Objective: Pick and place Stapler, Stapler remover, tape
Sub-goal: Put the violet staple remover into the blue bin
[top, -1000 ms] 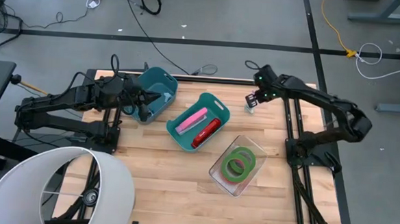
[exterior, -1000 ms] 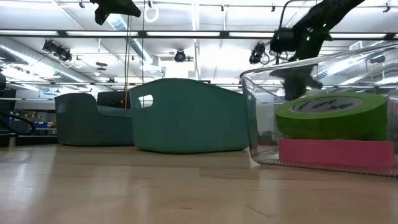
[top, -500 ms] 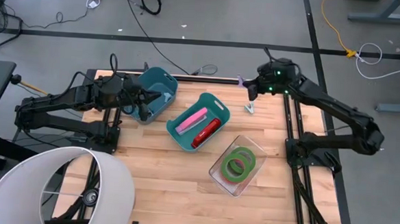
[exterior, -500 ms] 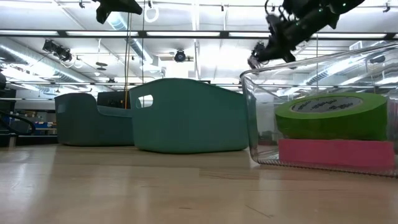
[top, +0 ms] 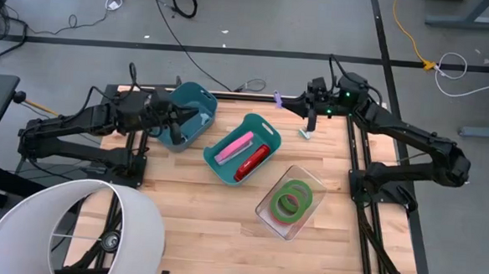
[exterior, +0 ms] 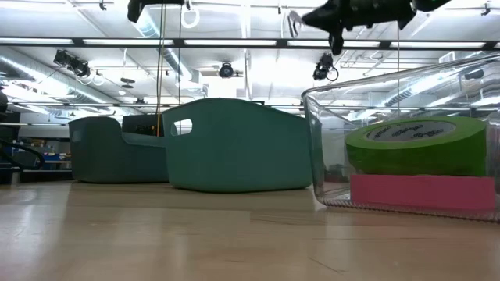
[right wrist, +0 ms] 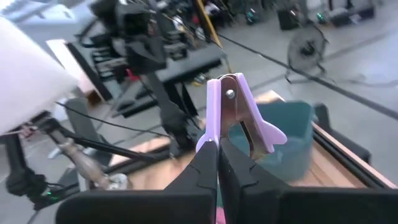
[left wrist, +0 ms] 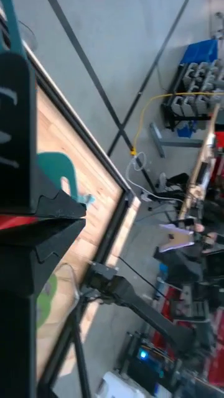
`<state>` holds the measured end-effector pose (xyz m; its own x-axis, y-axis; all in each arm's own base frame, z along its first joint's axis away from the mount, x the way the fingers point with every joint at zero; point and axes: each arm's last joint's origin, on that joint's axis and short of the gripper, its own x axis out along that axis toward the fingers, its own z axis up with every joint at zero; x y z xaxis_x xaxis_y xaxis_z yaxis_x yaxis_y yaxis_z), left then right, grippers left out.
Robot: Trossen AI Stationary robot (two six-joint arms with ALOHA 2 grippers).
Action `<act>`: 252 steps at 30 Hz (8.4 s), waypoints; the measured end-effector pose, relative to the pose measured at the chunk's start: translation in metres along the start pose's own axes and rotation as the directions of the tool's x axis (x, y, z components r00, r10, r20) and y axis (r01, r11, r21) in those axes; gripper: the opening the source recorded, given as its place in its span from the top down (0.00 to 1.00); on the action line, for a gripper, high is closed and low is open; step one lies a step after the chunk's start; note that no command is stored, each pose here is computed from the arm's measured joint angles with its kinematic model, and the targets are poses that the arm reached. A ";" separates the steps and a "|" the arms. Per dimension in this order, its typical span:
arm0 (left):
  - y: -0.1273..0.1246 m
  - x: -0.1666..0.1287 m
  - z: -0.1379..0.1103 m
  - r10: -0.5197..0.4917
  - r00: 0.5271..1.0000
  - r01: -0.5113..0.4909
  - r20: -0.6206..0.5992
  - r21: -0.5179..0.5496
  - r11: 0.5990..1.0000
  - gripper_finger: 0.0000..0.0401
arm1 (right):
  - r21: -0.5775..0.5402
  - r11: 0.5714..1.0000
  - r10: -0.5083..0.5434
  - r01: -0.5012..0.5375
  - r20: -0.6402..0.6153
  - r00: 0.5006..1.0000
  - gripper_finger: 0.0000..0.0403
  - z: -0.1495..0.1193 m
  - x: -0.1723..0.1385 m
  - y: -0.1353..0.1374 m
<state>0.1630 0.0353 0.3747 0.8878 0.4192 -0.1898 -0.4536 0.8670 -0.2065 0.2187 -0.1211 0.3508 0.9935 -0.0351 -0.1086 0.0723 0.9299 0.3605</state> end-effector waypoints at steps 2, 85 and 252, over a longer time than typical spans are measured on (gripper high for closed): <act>-0.002 0.004 0.002 -0.006 1.000 0.006 0.024 -0.007 1.000 0.96 | -0.017 0.999 0.033 -0.033 0.026 0.999 1.00 0.002 0.002 0.005; -0.057 0.179 0.017 -0.676 0.714 0.691 0.182 -0.029 0.723 0.38 | 0.317 0.765 0.611 -0.561 -0.083 0.787 1.00 -0.009 0.041 0.037; 0.073 0.095 -0.087 0.475 0.411 -0.461 -0.778 0.273 0.845 0.88 | 0.247 0.935 0.269 -0.254 -0.027 0.963 0.70 -0.001 0.019 -0.009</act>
<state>0.2071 0.1152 0.2583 0.0887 0.3750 -0.9228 -0.7710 0.6124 0.1747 0.2365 -0.1299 0.3443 0.9735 0.2262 -0.0328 -0.1631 0.7881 0.5936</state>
